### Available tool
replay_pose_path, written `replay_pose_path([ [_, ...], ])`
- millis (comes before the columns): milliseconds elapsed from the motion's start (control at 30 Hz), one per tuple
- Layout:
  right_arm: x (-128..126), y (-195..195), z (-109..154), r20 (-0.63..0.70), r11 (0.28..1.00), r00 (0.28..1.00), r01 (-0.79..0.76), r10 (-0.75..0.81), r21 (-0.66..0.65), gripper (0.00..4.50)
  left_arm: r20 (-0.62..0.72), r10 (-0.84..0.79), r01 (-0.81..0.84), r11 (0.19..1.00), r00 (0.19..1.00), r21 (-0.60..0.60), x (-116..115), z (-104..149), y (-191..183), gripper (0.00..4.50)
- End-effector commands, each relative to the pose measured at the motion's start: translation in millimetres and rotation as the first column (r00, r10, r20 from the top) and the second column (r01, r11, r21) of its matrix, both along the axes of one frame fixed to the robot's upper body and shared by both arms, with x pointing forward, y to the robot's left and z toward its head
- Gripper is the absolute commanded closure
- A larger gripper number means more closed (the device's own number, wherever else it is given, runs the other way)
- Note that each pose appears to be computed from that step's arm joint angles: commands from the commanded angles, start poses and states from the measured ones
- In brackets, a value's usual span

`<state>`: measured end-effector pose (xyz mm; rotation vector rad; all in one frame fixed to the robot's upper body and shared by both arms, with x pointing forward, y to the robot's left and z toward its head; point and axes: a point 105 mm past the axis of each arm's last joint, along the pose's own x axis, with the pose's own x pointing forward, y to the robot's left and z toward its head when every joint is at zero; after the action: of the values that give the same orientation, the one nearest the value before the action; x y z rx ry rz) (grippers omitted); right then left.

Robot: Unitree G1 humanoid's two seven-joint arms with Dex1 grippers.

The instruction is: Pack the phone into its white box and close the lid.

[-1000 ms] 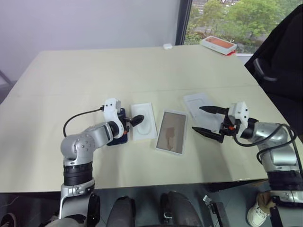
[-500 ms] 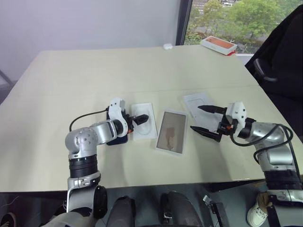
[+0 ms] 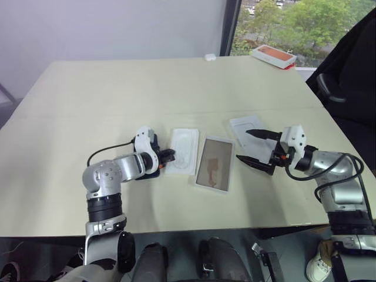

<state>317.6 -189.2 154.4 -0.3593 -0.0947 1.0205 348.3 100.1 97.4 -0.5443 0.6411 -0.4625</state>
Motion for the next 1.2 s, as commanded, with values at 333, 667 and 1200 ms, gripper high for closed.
replay_pose_path([
  [333, 2, -1, 12, 0.055, 1.0, 0.999, 0.0, 0.001, -0.01, 0.0, -0.028, 0.056, -0.061, 0.974, 0.998, -0.22, 2, 16, 11, 4.45],
  [667, -22, 29, 6, -0.05, 0.992, 0.991, -0.128, 0.128, 0.004, 0.0, 0.134, 0.042, -0.026, 0.993, 0.99, -0.118, 6, 53, 39, 4.45],
  [1200, -56, 82, -49, -0.29, 0.982, 0.948, -0.164, 0.13, -0.094, 0.0, 0.198, 0.04, -0.024, 0.996, 0.979, -0.086, 6, 70, 55, 4.45],
])
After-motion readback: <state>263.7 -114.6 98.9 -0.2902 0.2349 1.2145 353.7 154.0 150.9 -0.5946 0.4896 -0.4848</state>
